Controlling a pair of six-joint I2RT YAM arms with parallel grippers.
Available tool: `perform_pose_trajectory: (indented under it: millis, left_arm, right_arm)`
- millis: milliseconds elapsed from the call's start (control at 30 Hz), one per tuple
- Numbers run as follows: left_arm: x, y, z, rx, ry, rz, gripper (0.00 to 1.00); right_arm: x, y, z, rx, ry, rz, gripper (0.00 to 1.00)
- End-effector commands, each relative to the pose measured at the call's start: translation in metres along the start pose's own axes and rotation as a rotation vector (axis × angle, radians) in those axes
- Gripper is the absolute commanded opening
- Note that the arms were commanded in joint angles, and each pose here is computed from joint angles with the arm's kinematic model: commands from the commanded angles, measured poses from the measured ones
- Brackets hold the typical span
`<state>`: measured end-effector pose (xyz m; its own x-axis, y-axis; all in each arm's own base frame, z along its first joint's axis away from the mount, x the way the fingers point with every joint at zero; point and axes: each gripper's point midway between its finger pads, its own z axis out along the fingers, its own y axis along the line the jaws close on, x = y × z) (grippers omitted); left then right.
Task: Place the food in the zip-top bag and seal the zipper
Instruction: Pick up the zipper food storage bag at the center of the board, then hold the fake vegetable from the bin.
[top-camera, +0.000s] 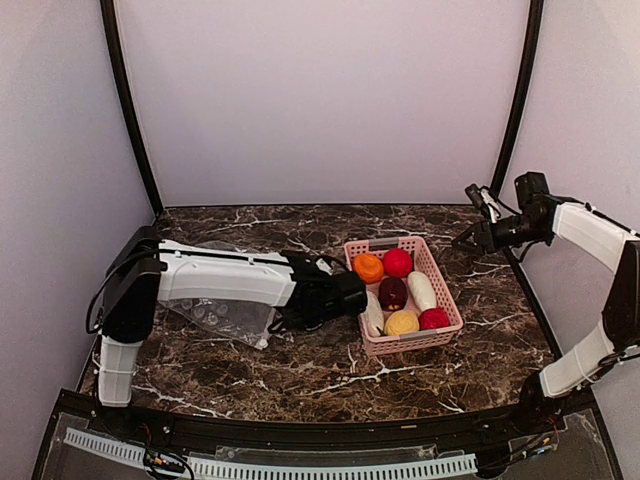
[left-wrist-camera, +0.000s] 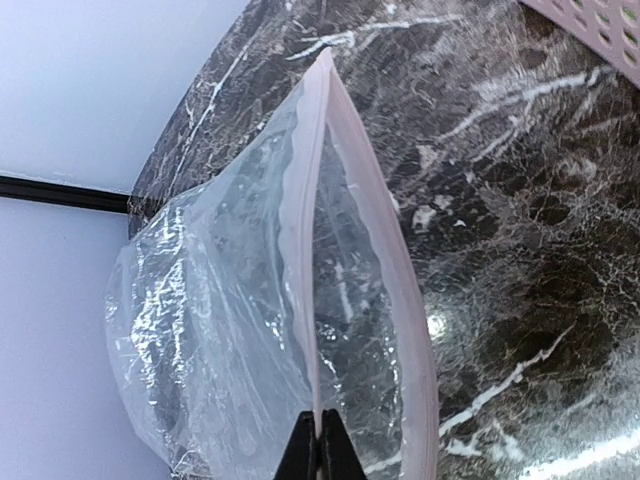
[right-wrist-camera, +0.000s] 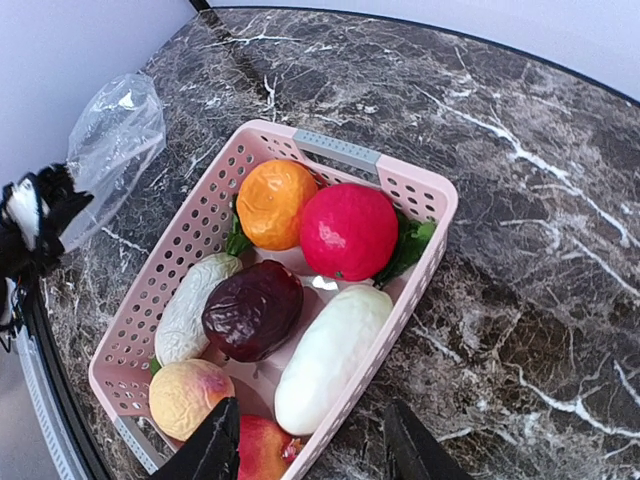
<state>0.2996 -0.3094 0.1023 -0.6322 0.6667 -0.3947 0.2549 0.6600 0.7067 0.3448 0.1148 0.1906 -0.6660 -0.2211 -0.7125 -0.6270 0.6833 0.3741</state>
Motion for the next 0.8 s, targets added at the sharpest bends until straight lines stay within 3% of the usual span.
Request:
perform_pose_trajectory:
  millis: [0, 233, 367, 533, 767]
  left_arm:
    - [-0.011, 0.051, -0.038, 0.096, -0.052, -0.087, 0.01]
    - [-0.017, 0.084, -0.064, 0.178, -0.115, -0.18, 0.01]
    - [-0.01, 0.075, -0.063, 0.279, -0.121, -0.237, 0.01]
    - [-0.011, 0.068, -0.067, 0.404, -0.172, -0.341, 0.01]
    - [-0.001, 0.067, -0.071, 0.472, -0.191, -0.386, 0.01]
  right_arm:
    - [-0.015, 0.026, 0.001, -0.014, 0.02, -0.145, 0.47]
    - [-0.005, 0.059, 0.03, -0.025, 0.139, -0.283, 0.48]
    - [0.007, 0.069, 0.055, -0.039, 0.219, -0.321, 0.49]
    - [0.027, 0.073, 0.086, -0.031, 0.337, -0.352, 0.57]
    - [0.053, 0.06, 0.115, -0.001, 0.462, -0.332, 0.62]
